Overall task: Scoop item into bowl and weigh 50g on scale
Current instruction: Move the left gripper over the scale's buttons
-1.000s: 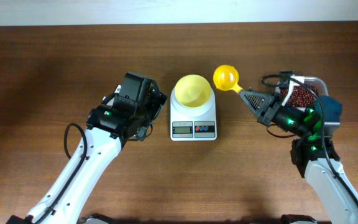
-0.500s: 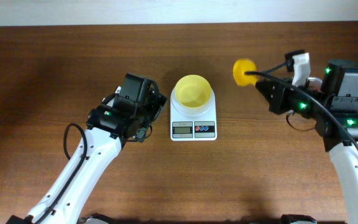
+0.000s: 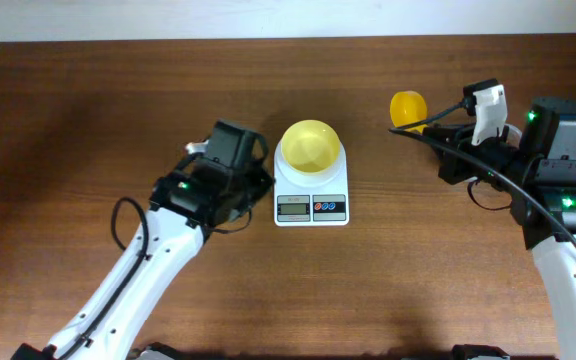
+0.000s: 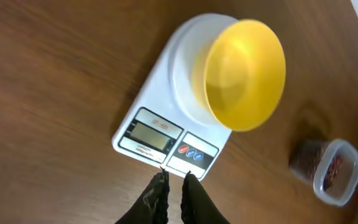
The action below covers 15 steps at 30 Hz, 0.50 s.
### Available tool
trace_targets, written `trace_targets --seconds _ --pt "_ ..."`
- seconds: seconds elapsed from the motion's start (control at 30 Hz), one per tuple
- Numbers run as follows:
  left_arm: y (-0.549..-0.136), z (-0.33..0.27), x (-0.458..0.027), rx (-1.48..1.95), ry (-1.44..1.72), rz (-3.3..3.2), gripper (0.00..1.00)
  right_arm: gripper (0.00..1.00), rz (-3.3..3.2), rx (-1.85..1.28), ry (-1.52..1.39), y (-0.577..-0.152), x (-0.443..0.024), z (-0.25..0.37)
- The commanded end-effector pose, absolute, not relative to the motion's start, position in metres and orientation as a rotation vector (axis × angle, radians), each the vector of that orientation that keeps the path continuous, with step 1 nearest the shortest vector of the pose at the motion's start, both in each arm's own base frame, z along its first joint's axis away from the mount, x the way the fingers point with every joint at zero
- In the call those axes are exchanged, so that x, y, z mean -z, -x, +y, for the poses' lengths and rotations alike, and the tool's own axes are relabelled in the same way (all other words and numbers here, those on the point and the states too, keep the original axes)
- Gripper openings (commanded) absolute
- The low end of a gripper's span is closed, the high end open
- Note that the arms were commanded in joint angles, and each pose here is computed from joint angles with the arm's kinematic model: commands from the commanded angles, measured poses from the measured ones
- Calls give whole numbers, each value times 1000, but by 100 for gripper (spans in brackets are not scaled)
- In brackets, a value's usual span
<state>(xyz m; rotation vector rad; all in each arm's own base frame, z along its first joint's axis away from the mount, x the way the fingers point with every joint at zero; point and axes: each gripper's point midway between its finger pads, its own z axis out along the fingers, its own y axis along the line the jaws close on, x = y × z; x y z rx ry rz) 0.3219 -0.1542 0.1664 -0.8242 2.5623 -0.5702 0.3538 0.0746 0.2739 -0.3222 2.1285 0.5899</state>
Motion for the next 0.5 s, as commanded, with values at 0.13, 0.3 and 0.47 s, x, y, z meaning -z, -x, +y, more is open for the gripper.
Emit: trace_targets --seconds 0.13,0.3,0.47 --pt "-327 -207 -195 547 185 2478 17 4 2088 -558 335 -354 -288 72" --pt "-325 -217 -182 488 14 2506 0 4 2089 -558 335 -354 -287 72" --pt "-323 -218 -178 489 -12 2524 0 4 2082 -555 337 -355 -289 72"
